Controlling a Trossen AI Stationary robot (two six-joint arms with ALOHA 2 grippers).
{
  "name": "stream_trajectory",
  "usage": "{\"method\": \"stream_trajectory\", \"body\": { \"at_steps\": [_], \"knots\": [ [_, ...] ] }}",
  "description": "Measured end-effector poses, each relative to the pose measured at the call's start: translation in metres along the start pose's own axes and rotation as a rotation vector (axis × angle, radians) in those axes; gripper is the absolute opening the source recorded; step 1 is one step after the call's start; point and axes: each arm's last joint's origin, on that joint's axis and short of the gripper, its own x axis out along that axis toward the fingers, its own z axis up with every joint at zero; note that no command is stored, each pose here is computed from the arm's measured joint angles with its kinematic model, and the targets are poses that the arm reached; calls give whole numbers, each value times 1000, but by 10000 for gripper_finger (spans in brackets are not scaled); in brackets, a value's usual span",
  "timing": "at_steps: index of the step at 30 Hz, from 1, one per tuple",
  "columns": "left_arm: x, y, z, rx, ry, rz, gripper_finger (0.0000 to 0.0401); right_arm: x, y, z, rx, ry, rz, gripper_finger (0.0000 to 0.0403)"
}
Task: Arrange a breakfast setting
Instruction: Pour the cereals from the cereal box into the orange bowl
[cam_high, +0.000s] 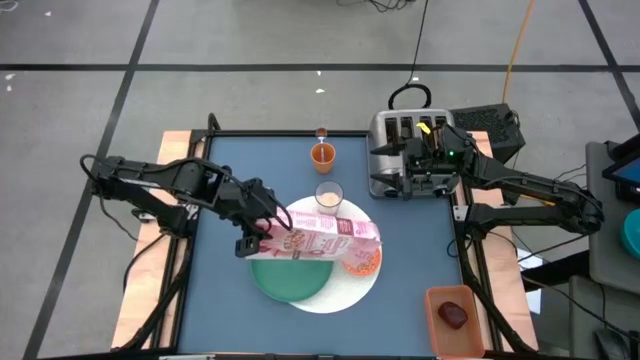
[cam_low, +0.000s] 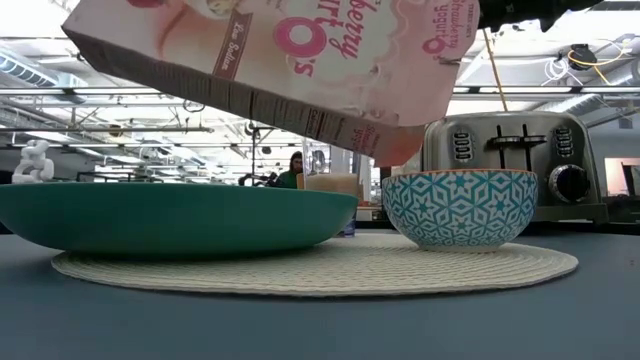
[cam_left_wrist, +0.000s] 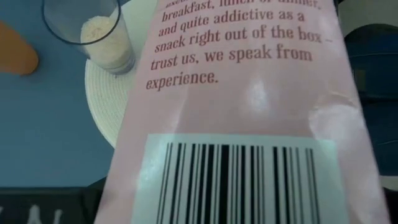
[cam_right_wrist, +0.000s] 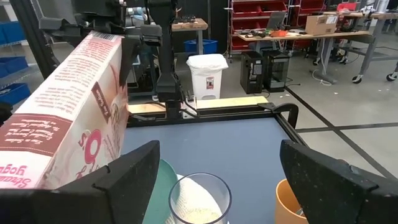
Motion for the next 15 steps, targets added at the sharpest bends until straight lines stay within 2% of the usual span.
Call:
{"method": "stream_trajectory", "body": {
  "at_steps": [15],
  "knots": [
    [0, 11, 3, -42, 9, -37, 234, 0, 0, 0, 0, 0, 0, 325]
  ]
}}
